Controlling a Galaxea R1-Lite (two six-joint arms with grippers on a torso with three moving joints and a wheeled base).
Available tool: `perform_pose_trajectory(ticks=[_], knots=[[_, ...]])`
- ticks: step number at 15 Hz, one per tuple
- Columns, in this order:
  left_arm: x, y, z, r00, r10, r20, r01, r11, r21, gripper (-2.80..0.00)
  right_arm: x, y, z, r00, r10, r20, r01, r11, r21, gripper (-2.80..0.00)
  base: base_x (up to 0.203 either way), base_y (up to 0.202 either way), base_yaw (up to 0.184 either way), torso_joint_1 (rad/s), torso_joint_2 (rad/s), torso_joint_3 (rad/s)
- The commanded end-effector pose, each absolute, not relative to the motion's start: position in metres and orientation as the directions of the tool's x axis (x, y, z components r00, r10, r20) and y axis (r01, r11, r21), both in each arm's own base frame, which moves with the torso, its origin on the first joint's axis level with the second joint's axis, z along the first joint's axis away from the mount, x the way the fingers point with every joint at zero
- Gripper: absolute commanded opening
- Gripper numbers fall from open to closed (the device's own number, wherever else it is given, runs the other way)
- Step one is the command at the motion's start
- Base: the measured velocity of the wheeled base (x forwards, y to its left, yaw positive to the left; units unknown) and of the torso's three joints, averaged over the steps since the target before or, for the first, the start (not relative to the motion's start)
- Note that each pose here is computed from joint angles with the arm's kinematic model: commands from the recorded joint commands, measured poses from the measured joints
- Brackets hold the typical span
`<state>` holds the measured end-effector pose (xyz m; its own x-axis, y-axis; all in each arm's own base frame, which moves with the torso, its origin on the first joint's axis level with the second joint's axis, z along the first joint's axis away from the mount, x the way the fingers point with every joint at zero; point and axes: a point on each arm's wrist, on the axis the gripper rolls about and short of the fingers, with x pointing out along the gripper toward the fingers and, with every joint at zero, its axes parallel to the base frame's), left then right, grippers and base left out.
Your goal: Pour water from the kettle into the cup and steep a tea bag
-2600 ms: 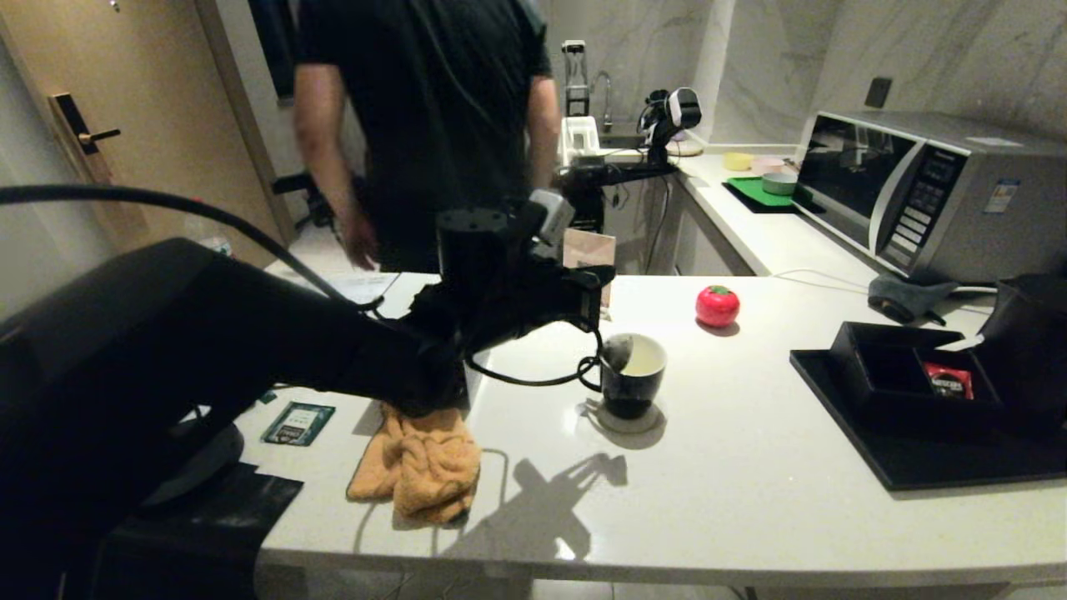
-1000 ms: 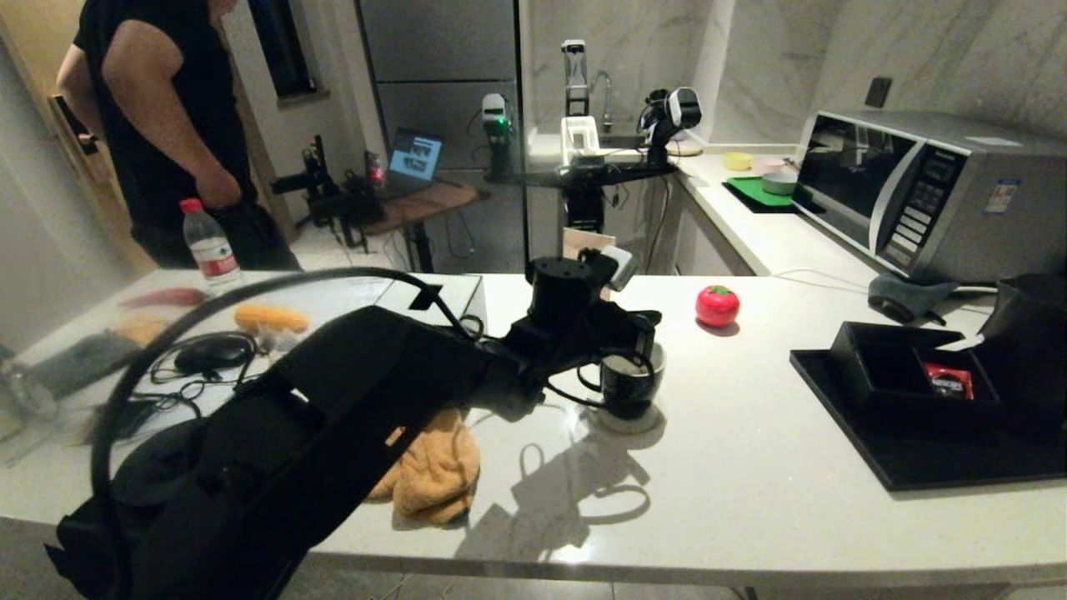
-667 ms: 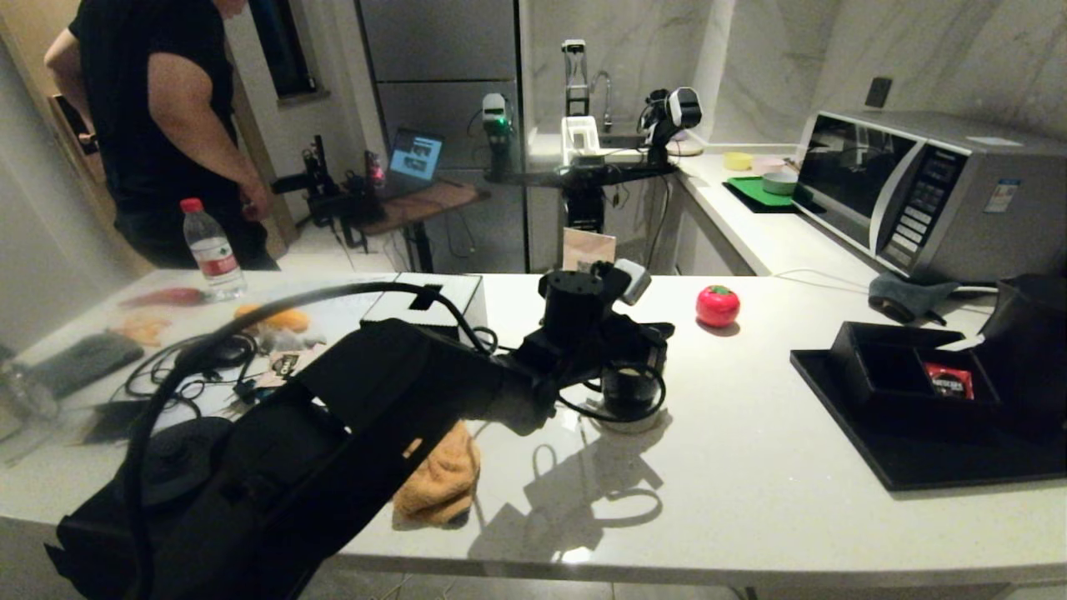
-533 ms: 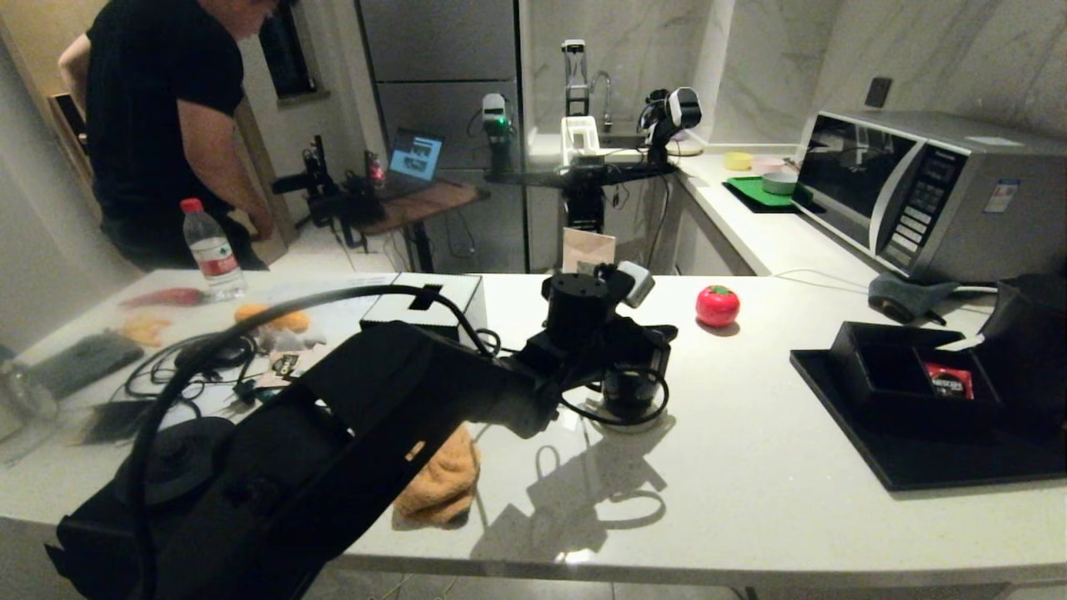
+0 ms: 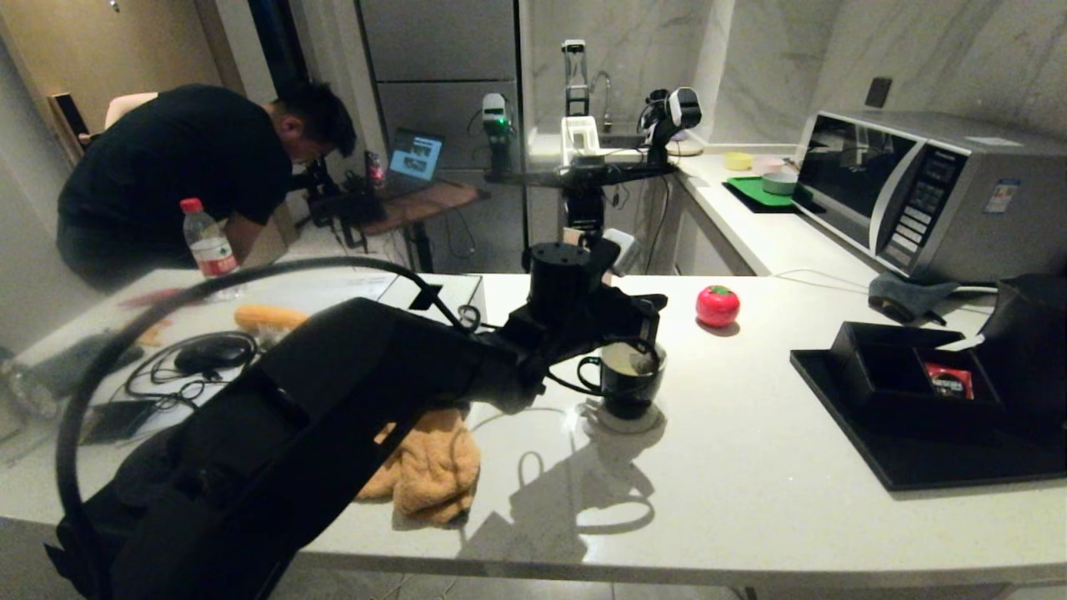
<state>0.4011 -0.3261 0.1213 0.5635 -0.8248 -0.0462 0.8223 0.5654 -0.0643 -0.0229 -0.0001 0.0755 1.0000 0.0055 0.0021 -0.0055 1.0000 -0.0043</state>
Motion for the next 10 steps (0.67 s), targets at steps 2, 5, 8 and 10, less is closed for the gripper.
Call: perform_pose_trajectory(ticks=[2, 5, 8, 10], knots=[[0.398, -0.316, 0.155, 0.575, -0.818, 0.02, 0.818, 0.574, -0.044, -2.8, -0.023, 0.0, 0.075, 1.0, 0.005, 0.0, -0.005, 1.0, -0.005, -2.8, 0.0, 0.0, 0.0, 0.0, 0.0, 0.0], [0.398, -0.313, 0.161, 0.578, -0.815, 0.032, 0.816, 0.577, -0.039, -2.8, -0.023, 0.0, 0.076, 1.0, 0.006, 0.002, -0.006, 1.0, -0.005, -2.8, 0.0, 0.0, 0.0, 0.0, 0.0, 0.0], [0.399, -0.314, 0.153, 0.578, -0.816, 0.019, 0.816, 0.577, -0.042, -2.8, -0.023, 0.0, 0.076, 1.0, 0.005, 0.001, -0.005, 1.0, -0.005, -2.8, 0.0, 0.0, 0.0, 0.0, 0.0, 0.0], [0.401, -0.316, 0.14, 0.576, -0.817, -0.004, 0.816, 0.575, -0.048, -2.8, -0.023, 0.0, 0.076, 1.0, 0.006, 0.0, -0.006, 1.0, -0.005, -2.8, 0.0, 0.0, 0.0, 0.0, 0.0, 0.0]])
